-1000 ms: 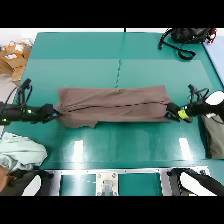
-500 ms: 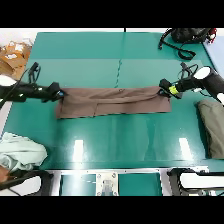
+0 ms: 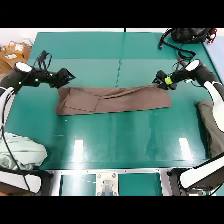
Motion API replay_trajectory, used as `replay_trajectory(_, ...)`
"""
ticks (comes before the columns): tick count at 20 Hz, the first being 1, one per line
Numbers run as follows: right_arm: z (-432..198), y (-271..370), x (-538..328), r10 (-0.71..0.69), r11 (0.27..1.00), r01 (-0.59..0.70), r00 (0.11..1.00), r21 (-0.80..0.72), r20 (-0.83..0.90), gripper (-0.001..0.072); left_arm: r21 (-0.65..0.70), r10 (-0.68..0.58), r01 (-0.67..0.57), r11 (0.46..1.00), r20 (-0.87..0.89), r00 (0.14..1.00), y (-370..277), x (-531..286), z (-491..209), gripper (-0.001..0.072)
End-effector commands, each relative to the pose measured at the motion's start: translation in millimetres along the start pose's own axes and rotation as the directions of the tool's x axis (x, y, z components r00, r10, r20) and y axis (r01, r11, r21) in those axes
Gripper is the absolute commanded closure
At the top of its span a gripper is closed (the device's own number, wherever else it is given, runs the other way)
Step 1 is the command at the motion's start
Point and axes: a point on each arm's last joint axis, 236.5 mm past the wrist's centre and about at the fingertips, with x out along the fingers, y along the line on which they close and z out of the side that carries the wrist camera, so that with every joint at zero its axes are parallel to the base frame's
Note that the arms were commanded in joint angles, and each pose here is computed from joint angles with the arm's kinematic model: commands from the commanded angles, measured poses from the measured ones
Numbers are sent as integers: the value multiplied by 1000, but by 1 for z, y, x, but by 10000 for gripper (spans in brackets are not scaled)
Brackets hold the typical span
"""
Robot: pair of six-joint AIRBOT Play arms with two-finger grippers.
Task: Fold the shirts.
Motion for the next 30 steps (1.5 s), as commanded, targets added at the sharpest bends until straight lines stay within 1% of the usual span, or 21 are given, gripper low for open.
replay_trajectory(1,11,-16,-29,-4,997,1,999,-72,-48,252,-54,3,0,999,55,998,5,-13,27,134)
replay_trajectory(2,9,-29,-37,-12,997,6,997,-77,-77,180,-53,-9,11,999,28,1000,4,-19,25,134)
replay_trajectory(6,-5,-87,-44,-28,995,8,980,-98,-197,173,-46,-49,45,998,-82,995,-5,-27,4,136)
replay_trajectory(7,-12,-98,-38,-24,995,0,971,-100,-237,172,-47,-55,50,998,-102,993,-7,-27,-1,189)
replay_trajectory(8,-19,-103,-32,-6,995,-23,962,-102,-274,173,-46,-58,53,998,-115,992,-8,-27,-4,368)
replay_trajectory(9,-25,-105,-24,20,993,-54,952,-102,-307,173,-46,-61,55,997,-125,990,-8,-28,-7,498)
replay_trajectory(10,-30,-103,-15,52,991,-90,943,-102,-329,173,-47,-63,57,997,-132,989,-9,-28,-8,535)
replay_trajectory(13,-39,-88,10,161,978,-197,916,-64,-367,173,-28,-69,66,997,-148,987,-16,-24,-14,536)
replay_trajectory(15,-47,-82,24,194,971,-234,898,-53,-395,173,-6,-76,76,997,-162,984,-28,-16,-21,537)
replay_trajectory(16,-52,-81,30,194,970,-237,892,-57,-410,205,7,-79,82,997,-171,982,-35,-12,-25,589)
replay_trajectory(17,-55,-78,33,194,966,-247,887,-75,-419,403,41,-85,94,995,-185,979,-44,-6,-31,685)
replay_trajectory(18,-55,-74,33,200,960,-262,885,-95,-420,629,66,-88,103,993,-192,977,-54,0,-37,685)
replay_trajectory(19,-55,-66,29,219,952,-287,878,-102,-427,695,85,-92,111,990,-194,977,-64,6,-42,686)
replay_trajectory(22,-50,-44,-2,247,934,-336,857,-125,-452,696,179,-104,133,975,-162,981,-103,35,-54,686)
replay_trajectory(24,-41,-25,-37,245,926,-343,867,-162,-435,696,229,-116,151,962,-160,980,-131,59,-74,686)
replay_trajectory(27,-37,15,-109,246,900,-356,890,-250,-383,696,288,-126,190,939,-228,966,-168,102,-133,685)
replay_trajectory(30,-52,48,-177,236,884,-341,916,-320,-324,696,319,-136,239,917,-313,940,-198,142,-199,686)
